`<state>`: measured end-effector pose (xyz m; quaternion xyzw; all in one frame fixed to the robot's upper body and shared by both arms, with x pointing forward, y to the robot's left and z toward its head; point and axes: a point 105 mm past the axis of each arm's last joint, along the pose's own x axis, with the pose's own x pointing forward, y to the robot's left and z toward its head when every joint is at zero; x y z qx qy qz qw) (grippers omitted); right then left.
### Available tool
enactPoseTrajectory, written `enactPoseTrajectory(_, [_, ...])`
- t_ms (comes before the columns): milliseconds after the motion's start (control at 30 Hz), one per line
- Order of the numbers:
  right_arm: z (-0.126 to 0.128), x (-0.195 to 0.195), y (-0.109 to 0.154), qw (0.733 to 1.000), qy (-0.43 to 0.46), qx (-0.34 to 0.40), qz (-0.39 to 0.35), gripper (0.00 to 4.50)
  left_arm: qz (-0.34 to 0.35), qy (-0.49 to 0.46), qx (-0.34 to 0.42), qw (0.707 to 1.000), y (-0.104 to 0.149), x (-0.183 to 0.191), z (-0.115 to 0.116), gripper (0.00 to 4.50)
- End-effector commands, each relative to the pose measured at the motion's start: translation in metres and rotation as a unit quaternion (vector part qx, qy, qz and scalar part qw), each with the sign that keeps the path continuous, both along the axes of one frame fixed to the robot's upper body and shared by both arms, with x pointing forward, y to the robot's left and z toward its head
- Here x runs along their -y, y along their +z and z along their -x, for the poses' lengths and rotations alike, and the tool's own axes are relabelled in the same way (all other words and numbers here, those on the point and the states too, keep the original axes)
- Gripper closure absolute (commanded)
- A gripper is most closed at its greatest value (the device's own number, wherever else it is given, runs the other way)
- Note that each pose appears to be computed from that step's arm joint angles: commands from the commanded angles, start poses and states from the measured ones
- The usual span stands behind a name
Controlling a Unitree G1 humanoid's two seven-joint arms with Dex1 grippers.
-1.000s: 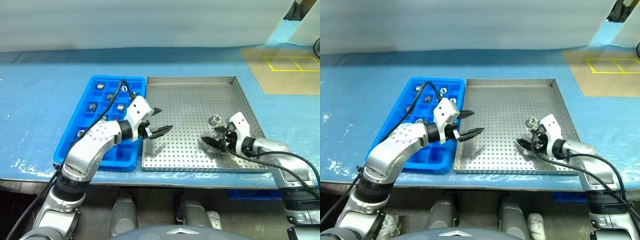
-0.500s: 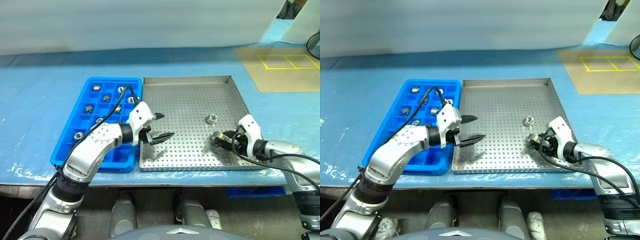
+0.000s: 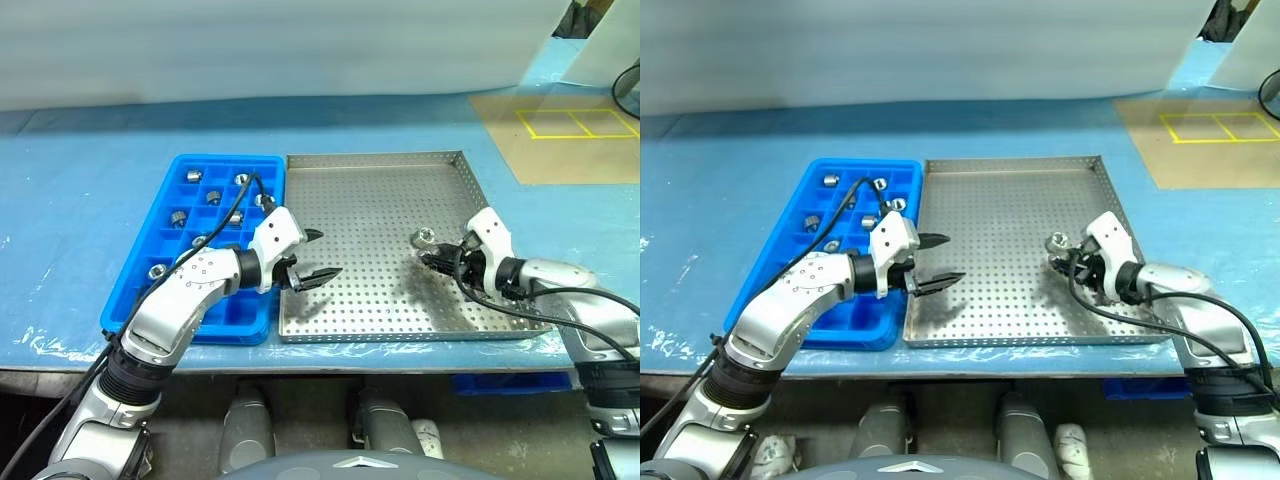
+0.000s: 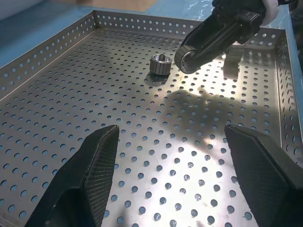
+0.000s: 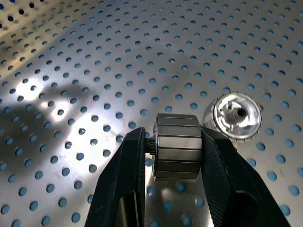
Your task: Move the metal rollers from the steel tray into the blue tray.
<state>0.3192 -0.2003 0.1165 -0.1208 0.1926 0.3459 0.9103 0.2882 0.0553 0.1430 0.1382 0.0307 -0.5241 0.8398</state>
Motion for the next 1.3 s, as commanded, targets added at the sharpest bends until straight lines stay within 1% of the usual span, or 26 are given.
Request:
enactPoseTrajectory(33, [0.000,-0.032,0.020,0.998,0.059,0.032,-0.020,3.33,0.005,0.019,0.017,1.000,0.007,-0.006,0.003,0.75])
enactPoseTrajectory(133, [-0.002,-0.059,0.027,0.993,0.097,0.038,-0.050,3.33,0.007,0.038,0.010,0.999,0.006,-0.011,0.007,0.75])
enactPoseTrajectory(233, [-0.007,-0.093,0.034,0.986,0.142,0.049,-0.075,3.33,0.011,0.099,0.010,0.995,0.006,-0.024,0.003,0.75])
enactPoseTrajectory(300, [-0.011,-0.109,0.036,0.982,0.160,0.055,-0.080,3.33,0.011,0.141,0.008,0.990,0.004,-0.033,0.000,0.75])
enactPoseTrajectory(433, [-0.021,-0.137,0.042,0.976,0.183,0.070,-0.096,3.33,0.028,0.209,-0.007,0.977,0.001,-0.048,0.003,0.75])
enactPoseTrajectory(567, [-0.033,-0.161,0.052,0.970,0.197,0.092,-0.108,3.33,0.024,0.258,-0.011,0.966,-0.005,-0.056,0.005,0.75])
enactPoseTrajectory(667, [-0.038,-0.183,0.065,0.961,0.222,0.112,-0.118,3.33,0.036,0.273,-0.029,0.961,-0.010,-0.054,0.014,0.75])
enactPoseTrajectory(733, [-0.040,-0.194,0.068,0.957,0.237,0.118,-0.121,3.33,0.042,0.290,-0.036,0.955,-0.011,-0.057,0.019,0.75])
enactPoseTrajectory(1000, [-0.037,-0.228,0.062,0.945,0.286,0.108,-0.120,3.33,0.049,0.372,-0.036,0.926,-0.013,-0.081,0.027,0.75])
enactPoseTrajectory(1100, [-0.031,-0.238,0.056,0.939,0.309,0.098,-0.113,3.33,0.061,0.406,-0.042,0.911,-0.014,-0.088,0.033,0.75])
enactPoseTrajectory(1200, [-0.029,-0.243,0.051,0.937,0.322,0.090,-0.106,3.33,0.062,0.426,-0.041,0.901,-0.015,-0.094,0.039,0.75])
enactPoseTrajectory(1300, [-0.027,-0.249,0.045,0.935,0.332,0.082,-0.098,3.33,0.062,0.442,-0.046,0.894,-0.016,-0.100,0.051,0.75])
